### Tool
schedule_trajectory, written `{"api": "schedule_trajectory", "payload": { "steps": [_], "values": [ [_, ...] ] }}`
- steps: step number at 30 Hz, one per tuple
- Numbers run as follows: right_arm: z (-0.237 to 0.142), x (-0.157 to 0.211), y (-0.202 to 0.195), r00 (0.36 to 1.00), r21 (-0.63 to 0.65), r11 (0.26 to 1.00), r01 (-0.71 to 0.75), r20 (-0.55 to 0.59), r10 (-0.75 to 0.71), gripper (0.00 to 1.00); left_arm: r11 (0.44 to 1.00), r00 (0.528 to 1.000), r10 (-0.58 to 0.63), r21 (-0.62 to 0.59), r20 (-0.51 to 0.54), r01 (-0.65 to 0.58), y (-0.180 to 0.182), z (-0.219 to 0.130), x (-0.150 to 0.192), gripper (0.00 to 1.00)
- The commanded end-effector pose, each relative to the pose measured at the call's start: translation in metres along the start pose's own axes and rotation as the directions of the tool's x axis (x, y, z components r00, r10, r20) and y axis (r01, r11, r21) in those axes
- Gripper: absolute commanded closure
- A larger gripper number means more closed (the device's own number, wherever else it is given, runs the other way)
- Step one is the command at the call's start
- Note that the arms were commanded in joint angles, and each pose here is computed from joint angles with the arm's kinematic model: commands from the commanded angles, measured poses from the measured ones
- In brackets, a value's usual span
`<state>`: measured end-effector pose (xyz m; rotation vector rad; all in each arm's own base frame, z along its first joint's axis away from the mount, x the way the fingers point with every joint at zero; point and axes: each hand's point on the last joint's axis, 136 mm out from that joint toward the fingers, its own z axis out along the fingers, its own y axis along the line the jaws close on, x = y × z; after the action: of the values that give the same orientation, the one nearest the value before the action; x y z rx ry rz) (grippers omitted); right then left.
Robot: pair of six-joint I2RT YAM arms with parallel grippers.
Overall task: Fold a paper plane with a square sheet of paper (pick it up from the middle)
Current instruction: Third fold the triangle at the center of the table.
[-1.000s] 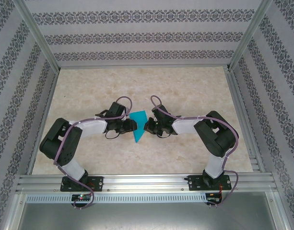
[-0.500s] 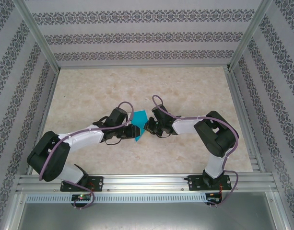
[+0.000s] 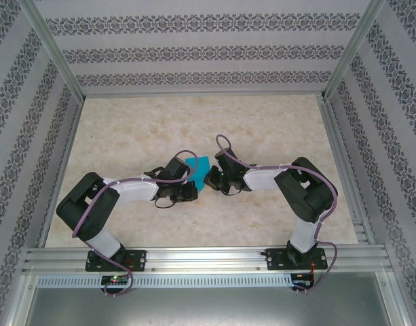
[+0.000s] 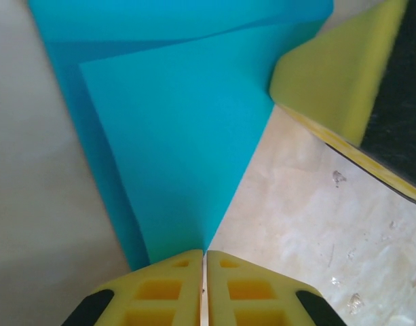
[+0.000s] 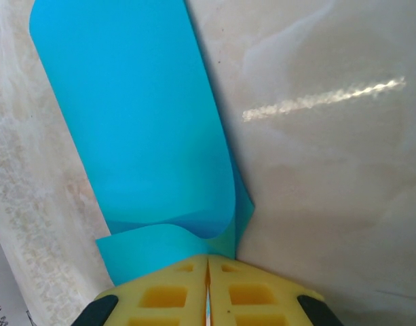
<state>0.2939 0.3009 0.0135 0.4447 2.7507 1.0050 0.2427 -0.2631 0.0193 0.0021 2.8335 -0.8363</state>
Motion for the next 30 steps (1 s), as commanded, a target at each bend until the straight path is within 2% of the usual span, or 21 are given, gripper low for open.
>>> {"api": "schedule_trajectory", "payload": {
  "steps": [1, 8, 16, 20, 26, 30],
  "values": [
    [0.006, 0.001, -0.018, 1.000, 0.055, 0.998, -0.013, 0.010, 0.012, 0.90, 0.998, 1.000, -0.002, -0.067, 0.019, 0.003, 0.009, 0.000, -0.002, 0.90],
    [0.005, -0.003, -0.020, 1.000, 0.065, 0.998, 0.001, 0.011, -0.001, 0.90, 0.997, 1.000, -0.006, -0.072, 0.021, 0.007, 0.012, -0.002, 0.001, 0.91],
    [0.002, -0.007, -0.002, 0.998, 0.032, 0.997, 0.070, 0.001, -0.070, 0.90, 0.998, 0.997, 0.034, 0.057, 0.069, -0.038, -0.021, -0.017, -0.010, 0.90],
    [0.004, -0.007, -0.003, 0.997, 0.039, 0.997, 0.071, -0.007, -0.071, 0.90, 0.999, 0.998, 0.021, -0.032, 0.052, -0.019, -0.003, -0.013, -0.007, 0.91],
    [0.005, -0.006, -0.002, 0.997, 0.034, 0.997, 0.075, -0.012, -0.075, 0.90, 0.997, 1.000, -0.015, -0.072, -0.009, 0.014, 0.012, 0.003, 0.004, 0.92],
    [-0.002, -0.010, 0.011, 0.993, -0.003, 0.993, 0.119, 0.000, -0.119, 0.90, 0.990, 0.999, -0.026, -0.140, -0.019, 0.023, 0.025, 0.004, 0.008, 0.95]
  ]
}}
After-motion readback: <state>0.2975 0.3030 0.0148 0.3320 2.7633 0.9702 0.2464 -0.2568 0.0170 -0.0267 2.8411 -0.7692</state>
